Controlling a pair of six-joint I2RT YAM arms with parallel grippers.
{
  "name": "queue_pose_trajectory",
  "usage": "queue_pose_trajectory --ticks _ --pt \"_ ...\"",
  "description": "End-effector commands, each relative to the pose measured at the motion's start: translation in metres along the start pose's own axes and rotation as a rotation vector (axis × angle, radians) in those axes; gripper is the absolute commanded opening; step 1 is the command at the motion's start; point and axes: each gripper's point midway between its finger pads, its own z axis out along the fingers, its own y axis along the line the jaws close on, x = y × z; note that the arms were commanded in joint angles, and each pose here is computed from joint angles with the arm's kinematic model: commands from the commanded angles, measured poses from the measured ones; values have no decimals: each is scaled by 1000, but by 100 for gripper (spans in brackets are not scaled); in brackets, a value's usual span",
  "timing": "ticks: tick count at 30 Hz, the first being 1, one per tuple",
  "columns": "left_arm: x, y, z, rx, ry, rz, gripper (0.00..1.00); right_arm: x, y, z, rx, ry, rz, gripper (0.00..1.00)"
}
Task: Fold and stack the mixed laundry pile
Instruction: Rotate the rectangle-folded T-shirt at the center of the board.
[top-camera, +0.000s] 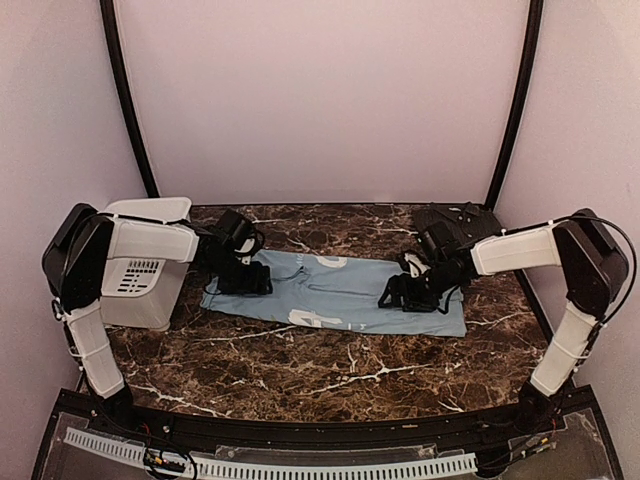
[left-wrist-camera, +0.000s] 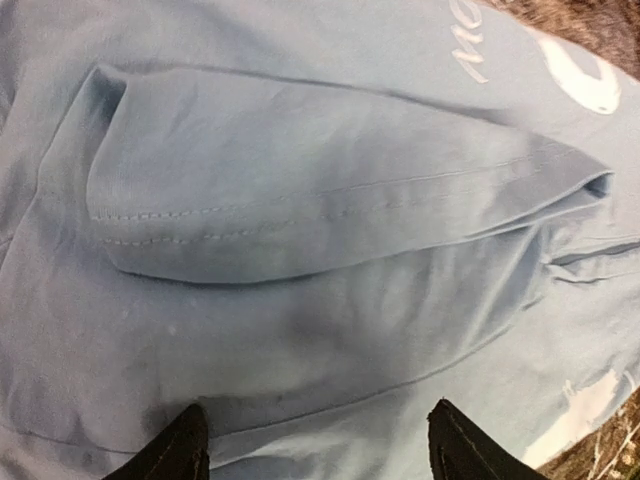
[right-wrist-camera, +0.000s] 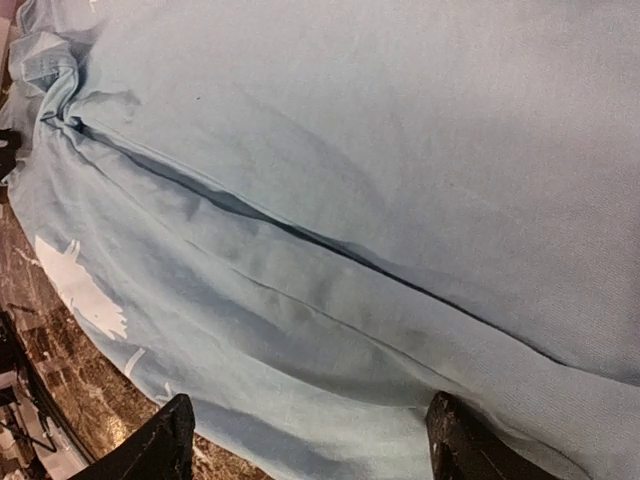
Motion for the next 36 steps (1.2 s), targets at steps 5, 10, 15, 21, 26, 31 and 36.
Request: queue_pose_trajectory --ticks 5,10,15,21,26,31,36 --pt "-4 23 45 -124 96 -28 74 33 -12 26 -41 98 48 74" --pt "-50 36 58 -135 61 -32 73 72 35 41 -117 194 3 74" --pt "-125 20 62 -101 -50 75 74 110 133 50 -284 289 -121 74" --pt "-186 14 2 -133 -169 125 76 82 170 4 -301 175 -227 77" --pt "-174 2 -42 -94 -194 94 76 34 148 -24 -222 48 -275 77" --pt "-112 1 -27 -60 -122 53 73 7 95 -15 -103 23 -267 64" --pt "-57 5 -1 -79 -13 30 66 0 70 13 -44 60 -295 40"
